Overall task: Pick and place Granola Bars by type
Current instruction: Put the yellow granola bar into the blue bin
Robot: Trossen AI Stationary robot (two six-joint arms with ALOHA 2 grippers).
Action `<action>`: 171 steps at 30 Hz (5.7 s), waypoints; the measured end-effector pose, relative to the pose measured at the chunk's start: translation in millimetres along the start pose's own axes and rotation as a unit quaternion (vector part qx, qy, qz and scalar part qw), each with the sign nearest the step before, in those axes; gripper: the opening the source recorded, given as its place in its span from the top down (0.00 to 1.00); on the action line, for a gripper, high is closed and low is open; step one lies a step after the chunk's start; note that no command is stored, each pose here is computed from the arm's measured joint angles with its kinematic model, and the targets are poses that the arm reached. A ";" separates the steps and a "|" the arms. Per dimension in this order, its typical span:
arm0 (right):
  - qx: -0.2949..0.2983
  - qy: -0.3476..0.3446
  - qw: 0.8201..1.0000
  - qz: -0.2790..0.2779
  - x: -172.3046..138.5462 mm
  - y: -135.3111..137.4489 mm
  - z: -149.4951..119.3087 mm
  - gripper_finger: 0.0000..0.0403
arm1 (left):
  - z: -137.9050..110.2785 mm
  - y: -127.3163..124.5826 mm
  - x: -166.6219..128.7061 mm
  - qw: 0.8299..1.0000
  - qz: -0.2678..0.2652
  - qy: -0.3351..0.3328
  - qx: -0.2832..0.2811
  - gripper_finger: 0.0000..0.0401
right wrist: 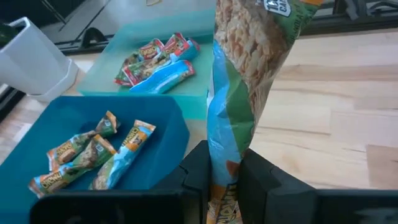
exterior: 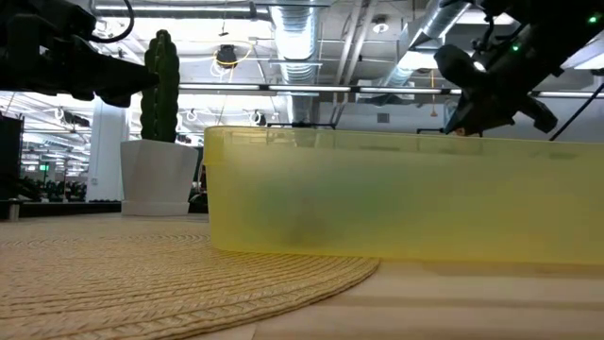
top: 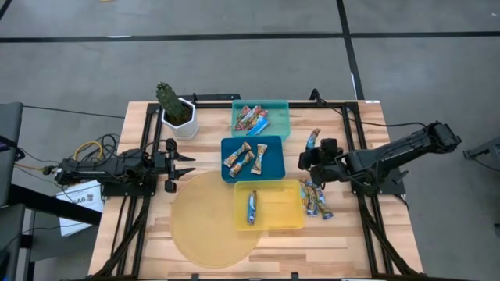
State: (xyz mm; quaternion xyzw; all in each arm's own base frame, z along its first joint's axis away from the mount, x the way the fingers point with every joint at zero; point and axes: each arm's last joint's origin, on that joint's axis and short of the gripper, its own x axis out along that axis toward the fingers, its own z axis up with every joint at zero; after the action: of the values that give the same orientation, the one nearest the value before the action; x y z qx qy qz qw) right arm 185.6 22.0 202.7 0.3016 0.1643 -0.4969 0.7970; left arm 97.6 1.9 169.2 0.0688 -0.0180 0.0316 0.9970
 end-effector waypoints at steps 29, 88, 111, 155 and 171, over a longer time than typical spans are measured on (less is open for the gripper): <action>-0.152 0.020 0.988 0.027 45.1 150.1 38.7 0.89 | 0.0 0.0 0.0 1.000 0.000 0.000 -0.002 0.66; -0.102 0.193 0.975 -0.041 112.4 144.1 -12.4 0.63 | 0.2 0.0 -0.1 1.000 0.000 -0.001 -0.005 0.66; -0.143 0.040 0.989 0.002 4.1 134.5 42.2 0.64 | 0.1 0.0 -0.1 1.000 0.000 -0.001 -0.002 0.66; -0.099 0.339 0.934 -0.054 -22.8 49.2 -18.8 0.67 | 0.2 0.0 -0.1 1.000 0.000 -0.001 -0.002 0.66; -0.140 0.388 0.907 -0.083 -33.6 42.8 -33.7 0.82 | 0.2 0.0 -0.1 1.000 0.000 -0.001 -0.004 0.66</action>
State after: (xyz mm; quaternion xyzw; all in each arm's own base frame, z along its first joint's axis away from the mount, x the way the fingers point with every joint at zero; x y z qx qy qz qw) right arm 209.8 80.9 209.4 0.3413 0.5527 -0.3772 0.6601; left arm 97.5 1.8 169.4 0.0648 -0.0190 0.0315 0.9972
